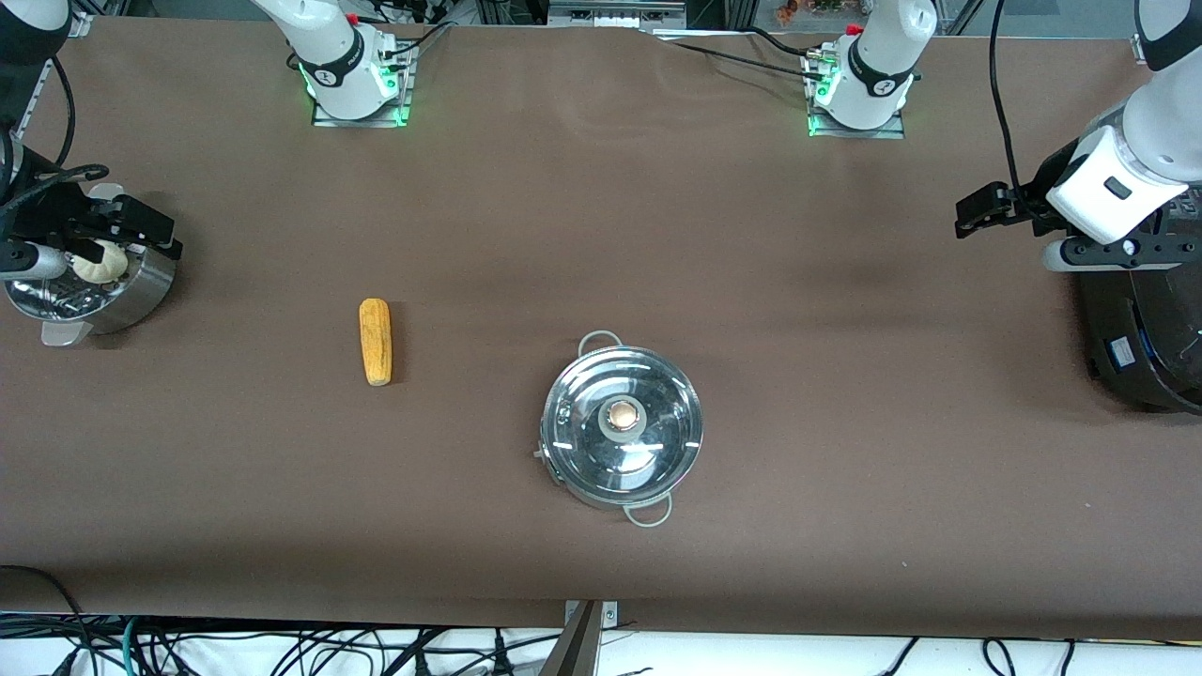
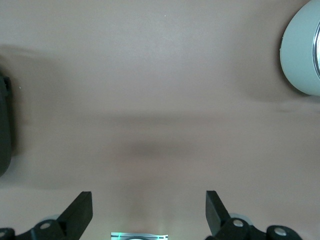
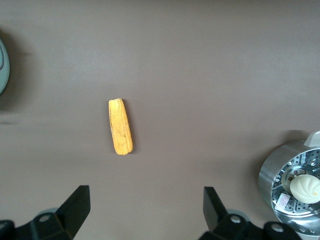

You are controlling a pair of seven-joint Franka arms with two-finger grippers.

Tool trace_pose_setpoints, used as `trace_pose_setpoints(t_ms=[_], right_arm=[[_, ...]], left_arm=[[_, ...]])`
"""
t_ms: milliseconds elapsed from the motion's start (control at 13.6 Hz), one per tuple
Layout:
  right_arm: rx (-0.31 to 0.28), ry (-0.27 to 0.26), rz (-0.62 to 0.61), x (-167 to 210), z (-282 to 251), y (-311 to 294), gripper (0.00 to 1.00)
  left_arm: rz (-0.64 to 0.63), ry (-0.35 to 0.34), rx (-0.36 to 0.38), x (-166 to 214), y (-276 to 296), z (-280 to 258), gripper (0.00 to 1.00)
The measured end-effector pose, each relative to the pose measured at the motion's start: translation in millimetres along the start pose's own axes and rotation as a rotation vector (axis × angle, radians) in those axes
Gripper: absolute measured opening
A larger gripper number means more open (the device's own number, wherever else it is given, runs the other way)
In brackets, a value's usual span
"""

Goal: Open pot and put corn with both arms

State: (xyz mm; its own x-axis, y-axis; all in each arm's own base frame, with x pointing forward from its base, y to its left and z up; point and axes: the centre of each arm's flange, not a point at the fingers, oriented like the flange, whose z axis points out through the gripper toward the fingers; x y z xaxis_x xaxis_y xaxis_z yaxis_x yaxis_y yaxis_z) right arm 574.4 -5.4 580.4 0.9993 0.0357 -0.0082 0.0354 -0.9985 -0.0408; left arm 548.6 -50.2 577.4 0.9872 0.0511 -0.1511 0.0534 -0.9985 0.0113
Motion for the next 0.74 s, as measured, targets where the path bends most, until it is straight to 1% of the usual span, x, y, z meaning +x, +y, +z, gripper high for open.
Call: trace_pose_setpoints(t_ms=[221, 736], right_arm=[[-0.007, 0.001, 0.040, 0.3, 0.2, 1.0, 1.00], [-0.012, 0.001, 0.049, 0.3, 0.3, 1.4, 1.00]], left_arm=[[-0.005, 0.000, -0.001, 0.4, -3.0, 0.1, 1.00], [-0.007, -0.001, 0.002, 0.6, -4.3, 0.5, 1.00]])
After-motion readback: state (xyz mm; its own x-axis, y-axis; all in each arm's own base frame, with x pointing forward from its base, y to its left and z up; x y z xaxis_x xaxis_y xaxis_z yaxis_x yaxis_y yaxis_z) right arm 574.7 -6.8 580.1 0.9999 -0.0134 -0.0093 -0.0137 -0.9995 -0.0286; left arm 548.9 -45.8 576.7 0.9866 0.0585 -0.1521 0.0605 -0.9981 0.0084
